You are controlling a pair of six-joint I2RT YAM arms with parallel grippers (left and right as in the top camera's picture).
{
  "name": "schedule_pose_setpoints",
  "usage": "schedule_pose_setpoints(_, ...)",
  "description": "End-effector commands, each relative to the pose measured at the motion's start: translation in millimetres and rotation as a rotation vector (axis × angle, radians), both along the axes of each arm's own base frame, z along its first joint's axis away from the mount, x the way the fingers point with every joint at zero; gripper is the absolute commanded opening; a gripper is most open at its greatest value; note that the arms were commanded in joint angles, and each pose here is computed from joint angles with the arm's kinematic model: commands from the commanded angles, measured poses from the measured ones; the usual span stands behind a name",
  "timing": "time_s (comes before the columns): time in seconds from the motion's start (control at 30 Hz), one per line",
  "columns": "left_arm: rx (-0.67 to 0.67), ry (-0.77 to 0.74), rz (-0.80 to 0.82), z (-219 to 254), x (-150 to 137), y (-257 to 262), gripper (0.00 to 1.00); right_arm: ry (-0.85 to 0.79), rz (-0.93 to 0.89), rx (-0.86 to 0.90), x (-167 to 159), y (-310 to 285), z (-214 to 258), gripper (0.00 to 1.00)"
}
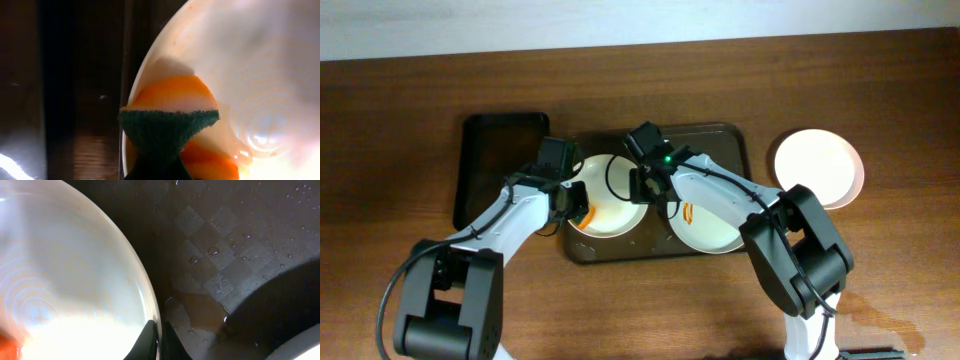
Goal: Clean dirty plates on tray and stack at the side
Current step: 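Lift the front-left plate with the right gripper and carry it right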
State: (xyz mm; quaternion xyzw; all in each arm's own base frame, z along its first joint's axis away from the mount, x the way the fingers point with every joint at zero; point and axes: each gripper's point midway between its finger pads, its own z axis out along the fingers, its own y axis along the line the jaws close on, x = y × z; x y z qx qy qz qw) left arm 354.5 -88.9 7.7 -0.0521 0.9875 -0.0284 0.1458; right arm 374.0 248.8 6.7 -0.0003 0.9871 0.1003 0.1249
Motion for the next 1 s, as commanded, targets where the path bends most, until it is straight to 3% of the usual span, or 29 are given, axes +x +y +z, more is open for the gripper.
schedule_pose_setpoints(0.0,0.166,-0.064,0.043,21.6,7.9,36.7,0.00,0.071,0.005,-0.051,-12.9,-8.8,-30.2,0.04)
schedule_pose_setpoints(0.2,0.133,-0.372,0.077,138.3,21.3,41.7,0.00,0.064,0.023,-0.060,-12.1,-9.7,-30.0,0.04)
schedule_pose_setpoints(0.3,0.083,-0.507,0.159,207.9,-15.7,63.8,0.00,-0.005,0.129,-0.053,-4.2,-3.6,-3.7,0.04)
schedule_pose_setpoints(0.37,0.086,-0.546,0.237,232.3,-44.4,92.1,0.00,-0.115,0.191,-0.057,8.6,-0.9,42.3,0.04)
schedule_pose_setpoints(0.53,0.077,-0.535,0.328,237.9,-69.2,116.1,0.00,-0.441,0.223,-0.321,22.6,-28.4,166.3,0.04)
schedule_pose_setpoints(0.7,0.063,-0.465,0.308,219.0,-60.5,110.5,0.00,-0.716,0.211,-0.679,-10.3,-42.2,256.2,0.04)
schedule_pose_setpoints(0.8,0.053,-0.419,0.295,206.6,-56.0,106.7,0.00,-0.885,0.131,-0.897,-34.1,-39.5,298.7,0.04)
schedule_pose_setpoints(0.97,0.037,-0.396,0.284,200.6,-53.8,102.8,0.00,-0.976,0.190,-1.055,-59.6,-22.5,323.4,0.04)
